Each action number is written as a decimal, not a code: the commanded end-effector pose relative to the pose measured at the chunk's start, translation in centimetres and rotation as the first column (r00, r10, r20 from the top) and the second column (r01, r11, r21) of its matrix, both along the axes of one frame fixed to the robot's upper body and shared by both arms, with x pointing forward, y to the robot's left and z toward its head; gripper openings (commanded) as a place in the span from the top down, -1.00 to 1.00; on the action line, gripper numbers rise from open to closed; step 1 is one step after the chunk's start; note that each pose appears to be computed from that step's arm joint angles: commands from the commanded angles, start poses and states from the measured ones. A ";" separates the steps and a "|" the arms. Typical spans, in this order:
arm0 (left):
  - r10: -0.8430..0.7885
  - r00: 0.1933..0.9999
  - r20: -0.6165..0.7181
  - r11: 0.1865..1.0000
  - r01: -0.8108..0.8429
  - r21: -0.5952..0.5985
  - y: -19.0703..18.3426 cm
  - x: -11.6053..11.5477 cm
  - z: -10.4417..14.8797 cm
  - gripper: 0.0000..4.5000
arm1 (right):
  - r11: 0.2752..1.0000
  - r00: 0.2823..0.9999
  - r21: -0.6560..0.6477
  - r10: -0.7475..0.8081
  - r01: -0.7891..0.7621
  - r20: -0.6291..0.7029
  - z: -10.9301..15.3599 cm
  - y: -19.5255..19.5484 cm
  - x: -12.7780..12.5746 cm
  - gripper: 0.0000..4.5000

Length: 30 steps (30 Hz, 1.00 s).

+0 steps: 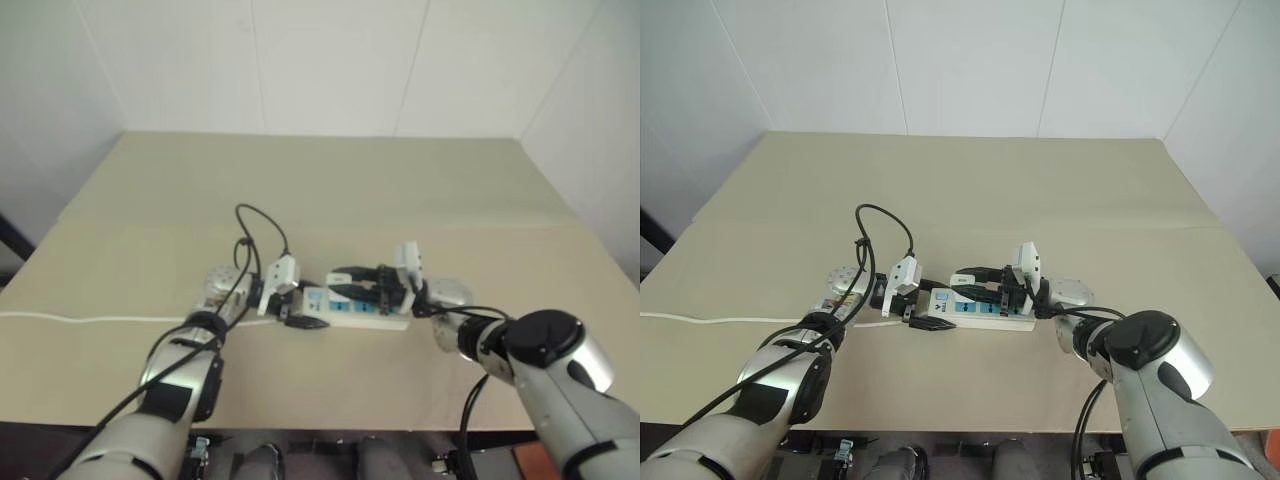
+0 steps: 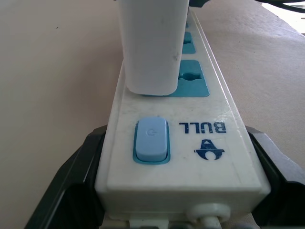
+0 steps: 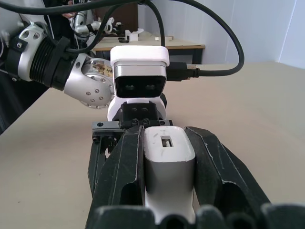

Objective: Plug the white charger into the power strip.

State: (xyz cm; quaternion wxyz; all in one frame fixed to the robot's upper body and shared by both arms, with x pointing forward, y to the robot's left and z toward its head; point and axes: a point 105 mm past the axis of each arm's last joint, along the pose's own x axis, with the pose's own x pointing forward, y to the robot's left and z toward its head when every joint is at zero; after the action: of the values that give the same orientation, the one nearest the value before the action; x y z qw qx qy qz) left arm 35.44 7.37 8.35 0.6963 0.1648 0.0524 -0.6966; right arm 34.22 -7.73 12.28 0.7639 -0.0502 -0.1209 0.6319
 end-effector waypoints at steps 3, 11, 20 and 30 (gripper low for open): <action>0.002 1.000 0.018 1.000 -0.003 0.024 -0.1 0.3 0.3 -0.48 | 0.999 0.999 -0.030 0.028 -0.029 -0.036 -2.7 0.7 -1.7 0.50; -0.015 1.000 0.011 1.000 0.015 0.024 -0.2 0.1 0.2 -0.48 | 0.996 0.968 -0.032 0.076 -0.086 -0.240 -4.3 0.2 -2.2 0.50; -0.021 1.000 0.011 0.999 0.021 0.029 -0.1 0.0 0.2 -0.48 | 0.993 0.979 -0.068 0.082 -0.096 -0.189 -5.2 -0.1 -3.1 0.50; -0.021 1.000 0.017 0.999 0.020 0.035 0.1 0.1 0.2 -0.48 | 0.985 0.980 -0.122 0.103 -0.124 -0.169 -6.4 0.8 -4.0 0.50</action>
State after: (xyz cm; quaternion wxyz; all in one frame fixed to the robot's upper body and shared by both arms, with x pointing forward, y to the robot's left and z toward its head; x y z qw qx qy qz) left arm 35.25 7.44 7.97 0.6908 0.1687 0.0623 -0.7003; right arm 33.59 -7.82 10.76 0.7730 -0.0484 -0.1204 0.6210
